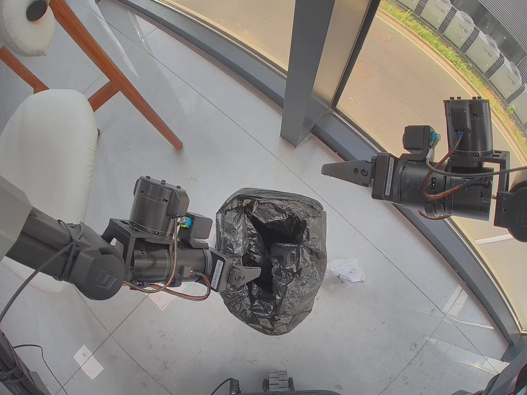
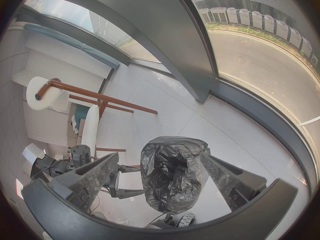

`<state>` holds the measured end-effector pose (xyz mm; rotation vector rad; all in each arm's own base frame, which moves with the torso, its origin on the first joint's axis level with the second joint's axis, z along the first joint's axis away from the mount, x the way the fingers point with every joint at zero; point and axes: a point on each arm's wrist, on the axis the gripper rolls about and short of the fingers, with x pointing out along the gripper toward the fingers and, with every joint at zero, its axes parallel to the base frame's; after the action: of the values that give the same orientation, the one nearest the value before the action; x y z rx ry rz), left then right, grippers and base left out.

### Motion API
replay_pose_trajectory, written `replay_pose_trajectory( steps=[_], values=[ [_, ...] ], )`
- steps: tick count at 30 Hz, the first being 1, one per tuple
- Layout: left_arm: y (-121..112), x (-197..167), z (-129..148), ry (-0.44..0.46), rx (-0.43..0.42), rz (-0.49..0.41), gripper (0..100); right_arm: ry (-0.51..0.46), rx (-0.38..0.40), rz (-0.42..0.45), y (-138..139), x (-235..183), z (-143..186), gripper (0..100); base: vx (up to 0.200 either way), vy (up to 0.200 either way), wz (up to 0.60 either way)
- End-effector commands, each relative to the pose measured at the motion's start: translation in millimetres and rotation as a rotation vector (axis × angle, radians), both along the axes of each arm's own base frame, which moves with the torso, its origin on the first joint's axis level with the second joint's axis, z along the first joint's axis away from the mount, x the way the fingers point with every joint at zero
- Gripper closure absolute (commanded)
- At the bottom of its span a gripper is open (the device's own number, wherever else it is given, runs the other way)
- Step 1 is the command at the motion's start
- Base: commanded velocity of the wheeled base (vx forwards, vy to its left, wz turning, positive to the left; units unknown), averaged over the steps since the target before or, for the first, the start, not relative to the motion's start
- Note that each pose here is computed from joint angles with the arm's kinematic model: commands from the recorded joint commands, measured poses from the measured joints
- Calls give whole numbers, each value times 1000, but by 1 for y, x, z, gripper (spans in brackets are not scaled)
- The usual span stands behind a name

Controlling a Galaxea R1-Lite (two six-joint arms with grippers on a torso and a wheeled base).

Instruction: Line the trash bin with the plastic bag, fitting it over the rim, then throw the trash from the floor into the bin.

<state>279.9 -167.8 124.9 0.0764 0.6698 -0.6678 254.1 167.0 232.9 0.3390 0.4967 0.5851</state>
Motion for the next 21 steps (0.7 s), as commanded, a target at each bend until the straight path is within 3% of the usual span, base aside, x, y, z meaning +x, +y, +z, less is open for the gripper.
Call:
replay_pose_trajectory(
  steps=[1,8,9,15,17,21],
  values=[
    [-8,13,-14,25,15,2,0,1,0,-2,-1,0,0,0,0,0,0],
    [-20,36,-35,38,47,33,0,-11,3,0,-1,0,3,0,0,0,0],
    [-20,38,-34,34,48,38,100,-11,3,0,-1,0,3,0,0,0,0],
    [-14,37,-23,4,60,85,100,-12,-2,0,0,1,2,0,0,0,0],
    [-1,32,-2,-38,58,136,100,-26,8,-2,-1,1,3,0,0,0,0],
    [23,14,17,-22,70,176,100,-60,38,-6,0,2,3,0,0,0,0]
  ],
)
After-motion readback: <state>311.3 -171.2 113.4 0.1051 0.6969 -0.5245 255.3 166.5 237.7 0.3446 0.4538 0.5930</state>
